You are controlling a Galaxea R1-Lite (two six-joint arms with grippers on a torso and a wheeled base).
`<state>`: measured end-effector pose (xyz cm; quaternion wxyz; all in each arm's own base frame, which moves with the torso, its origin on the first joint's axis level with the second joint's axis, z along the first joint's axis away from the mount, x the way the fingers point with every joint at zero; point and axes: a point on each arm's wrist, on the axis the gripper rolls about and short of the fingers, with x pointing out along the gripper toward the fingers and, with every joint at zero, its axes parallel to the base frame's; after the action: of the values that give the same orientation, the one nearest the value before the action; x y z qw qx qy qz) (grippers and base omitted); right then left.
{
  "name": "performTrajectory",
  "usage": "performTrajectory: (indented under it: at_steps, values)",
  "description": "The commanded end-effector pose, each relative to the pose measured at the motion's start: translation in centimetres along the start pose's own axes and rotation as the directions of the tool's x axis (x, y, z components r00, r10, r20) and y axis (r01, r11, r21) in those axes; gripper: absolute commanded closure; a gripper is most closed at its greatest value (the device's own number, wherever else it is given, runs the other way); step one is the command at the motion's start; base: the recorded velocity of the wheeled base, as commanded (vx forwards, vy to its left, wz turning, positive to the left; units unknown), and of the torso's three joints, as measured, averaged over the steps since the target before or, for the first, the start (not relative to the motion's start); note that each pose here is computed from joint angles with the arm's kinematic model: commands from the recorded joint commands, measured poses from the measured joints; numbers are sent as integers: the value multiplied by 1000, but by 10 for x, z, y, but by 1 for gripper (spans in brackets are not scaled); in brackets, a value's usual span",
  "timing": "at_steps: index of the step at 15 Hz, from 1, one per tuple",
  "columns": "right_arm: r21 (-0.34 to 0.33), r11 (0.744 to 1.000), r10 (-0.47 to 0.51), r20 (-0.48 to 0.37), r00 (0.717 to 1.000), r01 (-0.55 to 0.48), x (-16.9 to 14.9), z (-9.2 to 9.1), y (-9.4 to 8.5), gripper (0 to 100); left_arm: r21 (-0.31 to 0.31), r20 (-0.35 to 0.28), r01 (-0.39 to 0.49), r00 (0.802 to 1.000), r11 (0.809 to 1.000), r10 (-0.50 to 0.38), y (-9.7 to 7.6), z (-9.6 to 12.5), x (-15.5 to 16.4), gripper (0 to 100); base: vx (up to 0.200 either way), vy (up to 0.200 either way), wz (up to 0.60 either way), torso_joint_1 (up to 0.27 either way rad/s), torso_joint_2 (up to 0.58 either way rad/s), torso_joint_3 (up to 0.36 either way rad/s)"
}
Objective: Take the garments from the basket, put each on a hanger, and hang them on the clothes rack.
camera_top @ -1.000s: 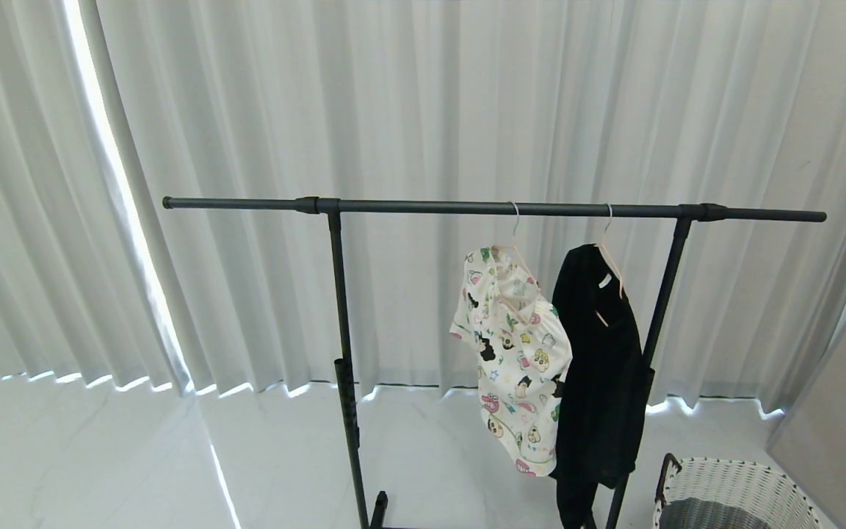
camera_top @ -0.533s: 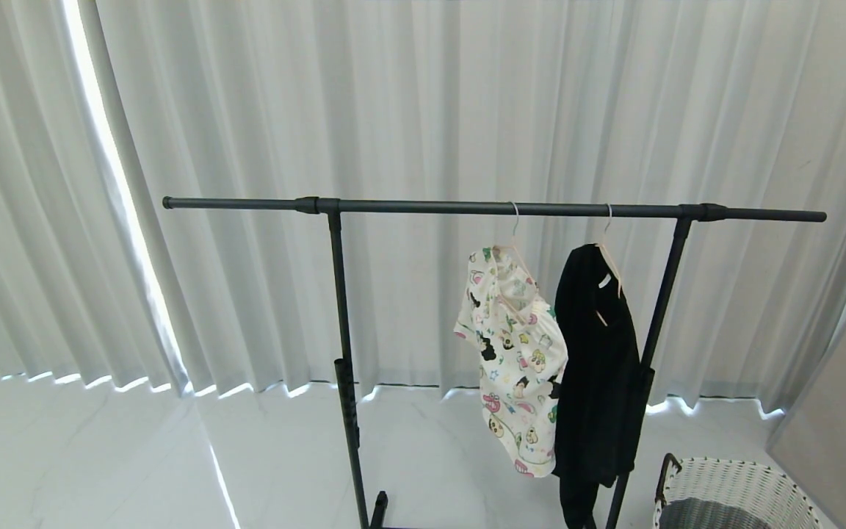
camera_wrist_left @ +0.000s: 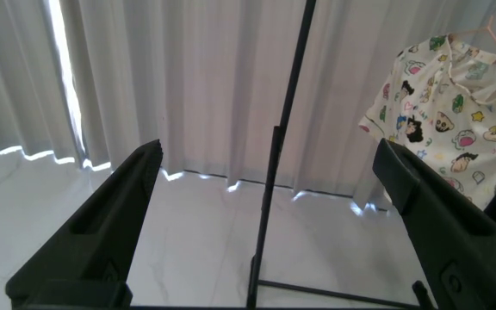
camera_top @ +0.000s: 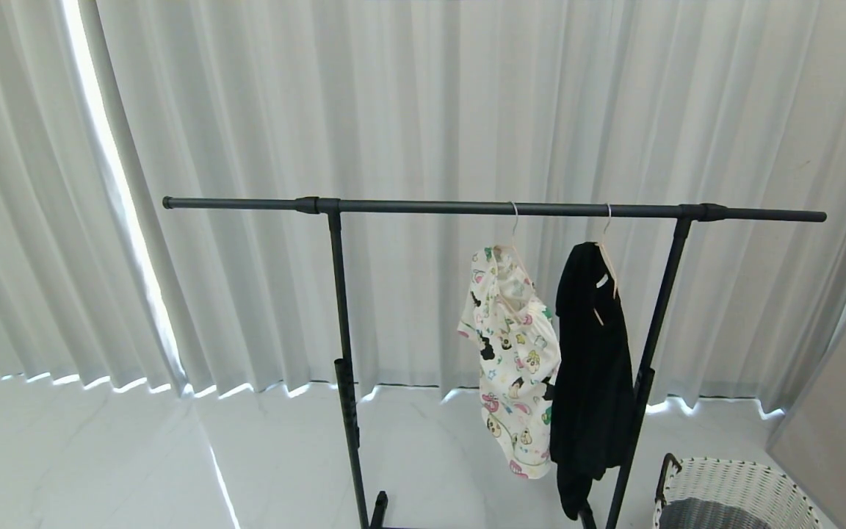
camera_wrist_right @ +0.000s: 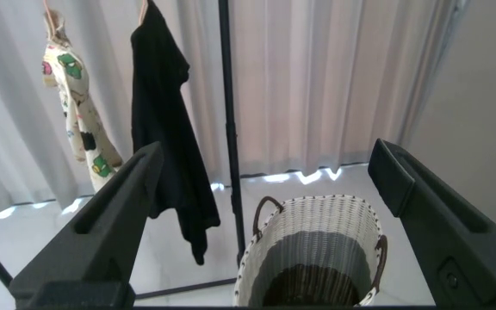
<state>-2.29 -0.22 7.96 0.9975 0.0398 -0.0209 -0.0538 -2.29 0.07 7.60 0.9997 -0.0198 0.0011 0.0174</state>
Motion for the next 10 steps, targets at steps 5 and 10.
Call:
performTrajectory:
  at_steps: [5, 10]
  values:
    - [0, 1000, 0, 1, 1000, 0, 0, 0, 0, 0, 0, 0, -1, 1000, 1000, 1, 0, 0, 0, 0, 0, 0, 0, 0, 0, 0]
    - [-9, 1000, 2, -1, 1000, -2, 0, 0, 0, 0, 0, 0, -1, 1000, 1000, 1, 0, 0, 0, 0, 0, 0, 0, 0, 0, 0]
